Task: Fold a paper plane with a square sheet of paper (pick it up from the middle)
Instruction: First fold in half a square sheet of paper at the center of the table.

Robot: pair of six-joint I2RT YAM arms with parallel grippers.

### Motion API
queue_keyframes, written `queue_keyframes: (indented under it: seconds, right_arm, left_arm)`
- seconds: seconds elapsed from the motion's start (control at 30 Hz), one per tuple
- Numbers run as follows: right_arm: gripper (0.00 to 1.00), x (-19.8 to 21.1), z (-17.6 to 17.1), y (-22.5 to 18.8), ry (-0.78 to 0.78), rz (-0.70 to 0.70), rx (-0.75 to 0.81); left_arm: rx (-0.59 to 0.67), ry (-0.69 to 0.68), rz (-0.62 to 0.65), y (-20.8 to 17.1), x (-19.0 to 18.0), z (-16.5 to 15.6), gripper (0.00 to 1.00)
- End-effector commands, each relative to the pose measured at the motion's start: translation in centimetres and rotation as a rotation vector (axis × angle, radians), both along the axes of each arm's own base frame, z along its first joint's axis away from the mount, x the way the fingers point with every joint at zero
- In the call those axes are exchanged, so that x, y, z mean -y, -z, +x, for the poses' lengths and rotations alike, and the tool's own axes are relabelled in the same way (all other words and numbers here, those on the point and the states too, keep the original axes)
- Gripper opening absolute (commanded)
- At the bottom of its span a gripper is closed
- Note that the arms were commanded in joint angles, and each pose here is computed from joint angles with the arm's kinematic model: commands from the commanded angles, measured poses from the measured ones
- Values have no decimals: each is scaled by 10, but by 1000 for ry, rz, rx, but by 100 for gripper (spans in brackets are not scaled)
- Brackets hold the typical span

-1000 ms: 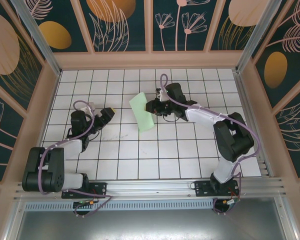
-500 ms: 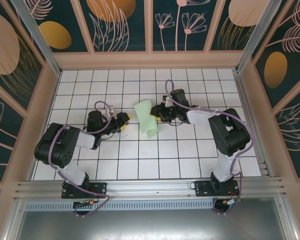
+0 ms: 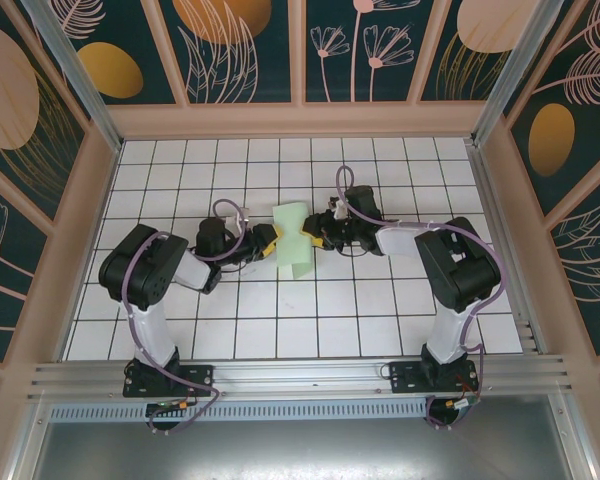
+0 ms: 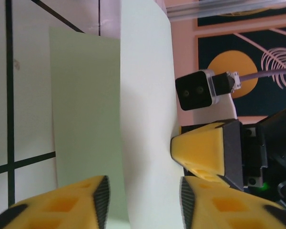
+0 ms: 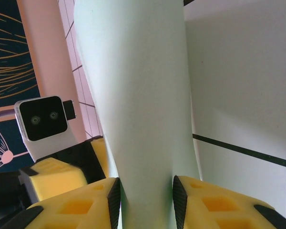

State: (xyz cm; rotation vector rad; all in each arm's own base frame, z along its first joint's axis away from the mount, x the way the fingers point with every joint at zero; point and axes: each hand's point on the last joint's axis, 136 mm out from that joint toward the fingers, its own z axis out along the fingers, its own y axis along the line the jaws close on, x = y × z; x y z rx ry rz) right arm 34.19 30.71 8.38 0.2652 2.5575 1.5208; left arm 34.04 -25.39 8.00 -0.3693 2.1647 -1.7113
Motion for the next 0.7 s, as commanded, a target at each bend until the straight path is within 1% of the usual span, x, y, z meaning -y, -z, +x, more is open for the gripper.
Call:
queue_keyframes:
  seconds: [0.0, 0.1, 0.13, 0.17, 0.27, 0.37, 0.43, 0.5, 0.67]
  right_arm:
    - [39, 0, -1, 4, -1, 14, -7]
    - [41, 5, -1, 10, 10, -29, -11]
    - [43, 7, -1, 11, 14, -48, -7]
    - [46, 10, -1, 11, 19, -70, -3]
    - [62, 18, 1, 5, 31, -123, 40]
    - [72, 28, 5, -2, 57, -193, 81]
    - [75, 37, 8, -6, 80, -231, 104]
    - [77, 44, 9, -11, 99, -235, 120]
    - [77, 60, 12, -13, 122, -237, 141]
  left_arm:
    - [60, 14, -46, -16, 6, 5, 34]
    - [66, 6, -39, -15, 6, 6, 12]
    - [73, 2, -39, -16, 5, 6, 4]
    - [79, -3, -40, -18, 5, 6, 0]
    - [108, -6, -42, -25, 4, 6, 0]
    - [135, 4, -36, -33, 6, 5, 0]
    - [140, 19, -23, -34, 10, 4, 0]
    - [150, 35, -10, -35, 17, 3, 0]
    - [134, 70, 16, -27, 35, 4, 0]
